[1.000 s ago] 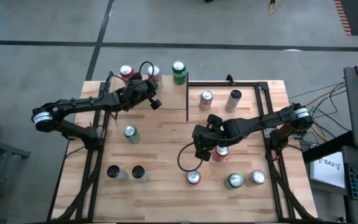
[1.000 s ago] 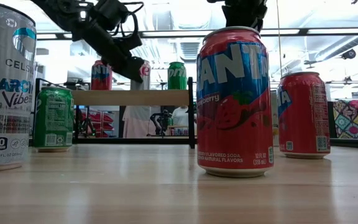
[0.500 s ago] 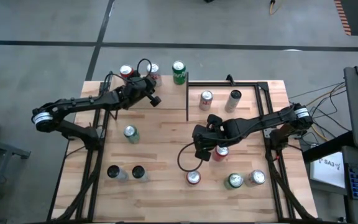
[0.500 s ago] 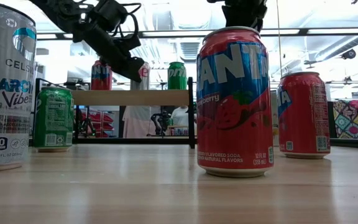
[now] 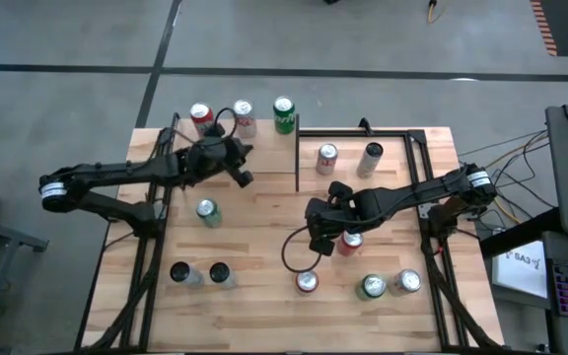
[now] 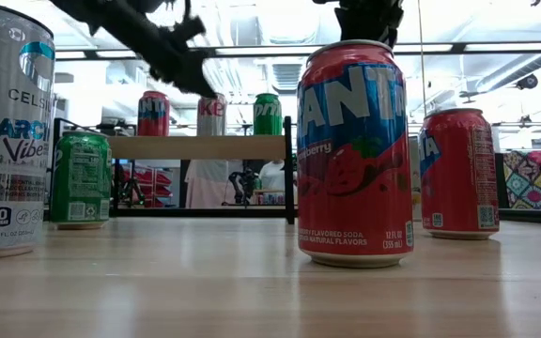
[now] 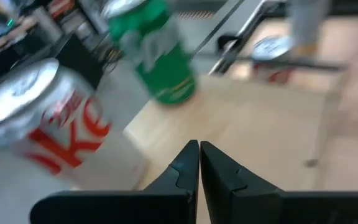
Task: Place canned beverage on shelf
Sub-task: Put the top red soda can aligned with the other red soda can on the shelf
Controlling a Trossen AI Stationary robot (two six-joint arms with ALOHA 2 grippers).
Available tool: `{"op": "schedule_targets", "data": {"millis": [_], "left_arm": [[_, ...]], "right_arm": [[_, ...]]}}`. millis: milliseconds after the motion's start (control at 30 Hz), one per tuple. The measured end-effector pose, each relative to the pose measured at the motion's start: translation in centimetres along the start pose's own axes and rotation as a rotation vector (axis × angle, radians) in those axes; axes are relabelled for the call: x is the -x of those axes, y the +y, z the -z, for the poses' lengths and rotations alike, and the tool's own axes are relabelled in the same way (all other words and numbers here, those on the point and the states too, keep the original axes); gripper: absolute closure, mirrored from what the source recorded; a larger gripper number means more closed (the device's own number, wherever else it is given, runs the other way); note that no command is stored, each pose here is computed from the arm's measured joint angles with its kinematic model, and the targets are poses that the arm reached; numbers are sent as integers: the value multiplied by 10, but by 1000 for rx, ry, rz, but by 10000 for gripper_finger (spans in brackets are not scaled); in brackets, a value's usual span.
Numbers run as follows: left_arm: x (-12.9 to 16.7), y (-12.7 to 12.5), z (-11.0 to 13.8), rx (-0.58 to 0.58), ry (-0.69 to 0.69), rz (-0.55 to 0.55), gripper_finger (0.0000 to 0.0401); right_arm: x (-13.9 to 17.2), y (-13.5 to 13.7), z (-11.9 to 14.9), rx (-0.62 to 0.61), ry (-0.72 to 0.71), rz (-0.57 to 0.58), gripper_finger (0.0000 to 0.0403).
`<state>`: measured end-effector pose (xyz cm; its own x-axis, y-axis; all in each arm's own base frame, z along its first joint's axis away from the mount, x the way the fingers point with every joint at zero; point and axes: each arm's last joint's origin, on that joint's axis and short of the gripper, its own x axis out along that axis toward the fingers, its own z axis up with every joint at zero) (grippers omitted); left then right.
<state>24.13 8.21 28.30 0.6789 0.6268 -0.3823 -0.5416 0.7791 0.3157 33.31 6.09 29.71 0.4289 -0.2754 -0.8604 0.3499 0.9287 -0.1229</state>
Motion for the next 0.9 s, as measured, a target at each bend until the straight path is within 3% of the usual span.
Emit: {"op": "schedule_targets", "data": {"millis": [300,400,567,700,900], "left_arm": [[58,-25,-12,-56,-188,179,401],[77,-29,-14,-64,-301,296,401],[104,-24,-15,-79,-505,478,401],[117,-14,-11,-52,-604,509,401],[129,-8,2,-28,-755,595,401]], "right_arm": [[2,8,-3,-4,-54,-36,394],[4,13,-6,-25,-94,-63,394],[6,20,-14,-58,-166,-164,394],[8,24,-19,-92,-198,-250,394],[8,25,-20,-165,-190,-284,394]]}}
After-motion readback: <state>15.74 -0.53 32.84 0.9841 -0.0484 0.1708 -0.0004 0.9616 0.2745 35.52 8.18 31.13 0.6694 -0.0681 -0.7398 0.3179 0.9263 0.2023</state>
